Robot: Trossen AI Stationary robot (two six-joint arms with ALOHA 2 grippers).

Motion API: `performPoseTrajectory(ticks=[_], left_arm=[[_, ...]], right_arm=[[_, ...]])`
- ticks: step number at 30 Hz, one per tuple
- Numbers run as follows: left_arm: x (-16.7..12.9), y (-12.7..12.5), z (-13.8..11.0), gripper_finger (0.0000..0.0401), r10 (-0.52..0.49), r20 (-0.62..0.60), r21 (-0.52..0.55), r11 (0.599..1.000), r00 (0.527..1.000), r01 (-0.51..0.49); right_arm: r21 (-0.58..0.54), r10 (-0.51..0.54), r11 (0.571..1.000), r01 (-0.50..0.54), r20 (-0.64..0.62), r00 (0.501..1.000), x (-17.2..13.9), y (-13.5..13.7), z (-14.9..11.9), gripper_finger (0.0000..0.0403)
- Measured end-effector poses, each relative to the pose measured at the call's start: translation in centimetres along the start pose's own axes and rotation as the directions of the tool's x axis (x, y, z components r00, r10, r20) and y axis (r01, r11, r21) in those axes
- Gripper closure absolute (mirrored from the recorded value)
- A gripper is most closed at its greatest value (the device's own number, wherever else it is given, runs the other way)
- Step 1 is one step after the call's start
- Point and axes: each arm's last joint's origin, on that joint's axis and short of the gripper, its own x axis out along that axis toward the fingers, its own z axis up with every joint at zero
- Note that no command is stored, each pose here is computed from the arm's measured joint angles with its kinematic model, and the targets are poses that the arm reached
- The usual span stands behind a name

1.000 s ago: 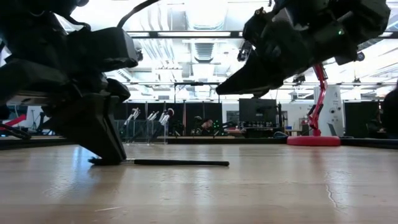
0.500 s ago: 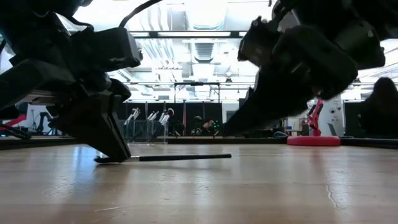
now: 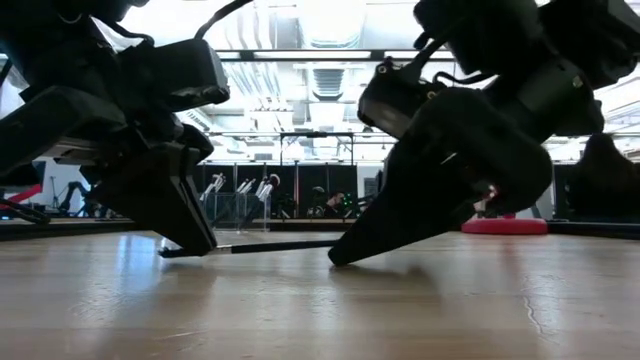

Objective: Put items in baskets/containers
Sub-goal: Put the black eyebrow comb into the transparent organizer

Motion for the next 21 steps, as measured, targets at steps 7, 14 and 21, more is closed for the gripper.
performPoseTrajectory(ticks=[7, 14, 21], left_arm=[[0.0, 0.0, 0.0, 0.0401, 0.000, -0.002, 0.001, 1.000, 1.000, 0.000], [-0.3, 0.0, 0.2, 0.0389, -0.004, 0.009, -0.012, 1.000, 1.000, 0.004], [-4.7, 1.0, 1.6, 0.0336, 0.105, 0.168, -0.035, 0.994, 0.980, -0.100]], right_arm=[[-0.009, -0.006, 1.000, 0.006, -0.011, 1.000, -0.1, 0.0, 0.2, 0.0386], [-0.006, -0.004, 1.000, 0.004, -0.015, 1.000, -0.2, 0.0, 0.1, 0.0391], [-0.010, -0.035, 0.999, 0.035, 0.002, 0.999, -0.6, -0.3, -0.1, 0.0392]])
